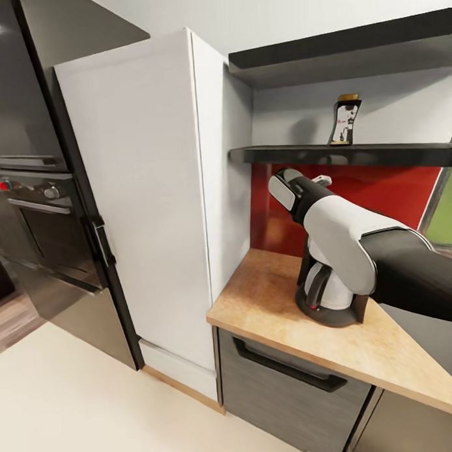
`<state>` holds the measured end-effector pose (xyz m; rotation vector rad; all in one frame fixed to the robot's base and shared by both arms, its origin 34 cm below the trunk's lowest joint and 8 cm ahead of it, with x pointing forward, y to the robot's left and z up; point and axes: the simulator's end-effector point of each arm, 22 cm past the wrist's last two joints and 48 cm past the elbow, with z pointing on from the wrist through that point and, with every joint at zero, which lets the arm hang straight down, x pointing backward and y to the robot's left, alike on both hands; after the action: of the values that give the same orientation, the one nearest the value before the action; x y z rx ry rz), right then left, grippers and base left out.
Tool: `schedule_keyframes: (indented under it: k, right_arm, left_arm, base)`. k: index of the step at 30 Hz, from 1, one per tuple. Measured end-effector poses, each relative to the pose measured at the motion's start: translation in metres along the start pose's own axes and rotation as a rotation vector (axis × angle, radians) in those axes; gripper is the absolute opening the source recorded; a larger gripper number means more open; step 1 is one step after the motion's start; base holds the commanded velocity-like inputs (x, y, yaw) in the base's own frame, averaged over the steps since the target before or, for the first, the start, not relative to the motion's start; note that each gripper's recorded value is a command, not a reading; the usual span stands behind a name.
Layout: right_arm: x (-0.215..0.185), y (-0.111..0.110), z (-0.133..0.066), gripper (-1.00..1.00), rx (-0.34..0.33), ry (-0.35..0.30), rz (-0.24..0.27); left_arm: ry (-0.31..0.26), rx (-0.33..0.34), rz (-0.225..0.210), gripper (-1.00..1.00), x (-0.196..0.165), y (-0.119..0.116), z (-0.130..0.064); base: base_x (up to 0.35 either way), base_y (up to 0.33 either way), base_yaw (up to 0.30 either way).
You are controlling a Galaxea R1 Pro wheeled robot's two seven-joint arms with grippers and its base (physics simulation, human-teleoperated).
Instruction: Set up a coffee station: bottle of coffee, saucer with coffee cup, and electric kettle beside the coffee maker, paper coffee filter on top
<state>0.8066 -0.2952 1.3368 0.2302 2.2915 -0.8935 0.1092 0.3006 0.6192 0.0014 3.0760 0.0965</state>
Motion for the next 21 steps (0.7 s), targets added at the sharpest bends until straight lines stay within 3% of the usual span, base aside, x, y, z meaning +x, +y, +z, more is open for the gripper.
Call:
schedule_keyframes:
  k: [7, 21]
  right_arm:
    - [-0.0004, -0.0004, -0.0005, 1.00, 0.000, -0.001, 0.001]
    - [-0.0004, -0.0002, -0.0007, 1.00, -0.001, -0.002, 0.001]
  left_arm:
    - [0.000, 0.000, 0.000, 1.00, 0.0001, 0.0001, -0.0001]
    - [-0.001, -0.002, 0.000, 1.00, 0.0000, 0.0012, -0.0001]
  base:
    - [-0.215, 0.000, 0.000]
    - [-0.108, 0.000, 0.000]
